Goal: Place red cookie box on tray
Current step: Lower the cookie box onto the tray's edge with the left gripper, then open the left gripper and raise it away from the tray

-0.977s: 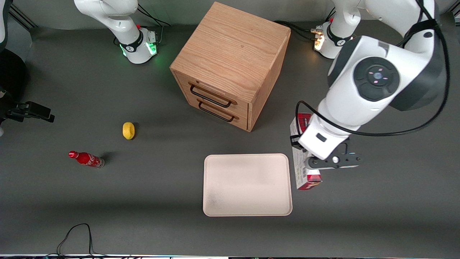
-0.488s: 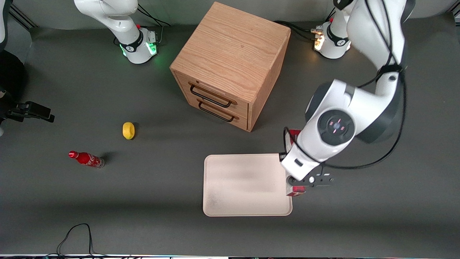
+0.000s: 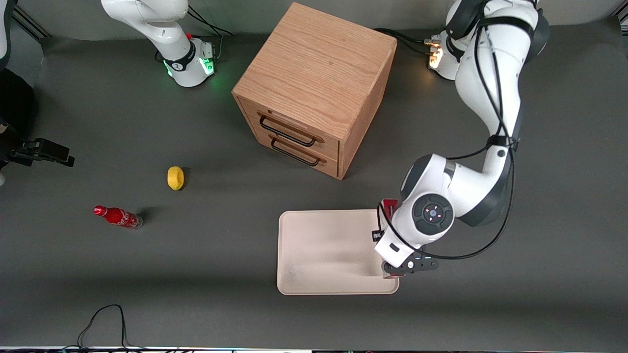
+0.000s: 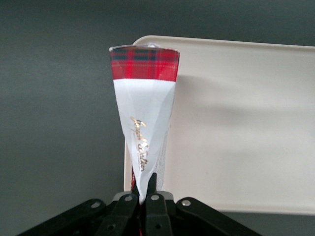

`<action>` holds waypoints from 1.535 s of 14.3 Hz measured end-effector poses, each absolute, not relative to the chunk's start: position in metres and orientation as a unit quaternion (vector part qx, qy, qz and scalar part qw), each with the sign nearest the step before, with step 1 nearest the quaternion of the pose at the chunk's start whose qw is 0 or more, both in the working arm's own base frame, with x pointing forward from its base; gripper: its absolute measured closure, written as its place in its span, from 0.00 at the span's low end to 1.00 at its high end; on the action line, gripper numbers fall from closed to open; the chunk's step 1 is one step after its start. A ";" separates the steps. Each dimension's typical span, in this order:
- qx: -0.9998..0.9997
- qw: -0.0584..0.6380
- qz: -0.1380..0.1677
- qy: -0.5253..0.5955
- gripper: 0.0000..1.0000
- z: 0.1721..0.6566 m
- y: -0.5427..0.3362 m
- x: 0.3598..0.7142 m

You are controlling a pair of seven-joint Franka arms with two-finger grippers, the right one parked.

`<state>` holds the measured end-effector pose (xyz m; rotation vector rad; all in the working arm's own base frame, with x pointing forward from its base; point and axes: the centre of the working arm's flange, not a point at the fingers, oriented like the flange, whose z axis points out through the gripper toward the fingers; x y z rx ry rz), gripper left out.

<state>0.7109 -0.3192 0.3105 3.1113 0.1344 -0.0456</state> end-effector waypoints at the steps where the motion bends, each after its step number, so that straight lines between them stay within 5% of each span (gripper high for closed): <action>1: 0.999 0.014 -0.010 0.043 0.97 0.298 -0.319 0.713; 12: 0.999 0.007 -0.005 0.035 0.97 0.258 -0.322 0.710; 22: 0.999 -0.008 0.013 0.045 0.00 0.301 -0.318 0.712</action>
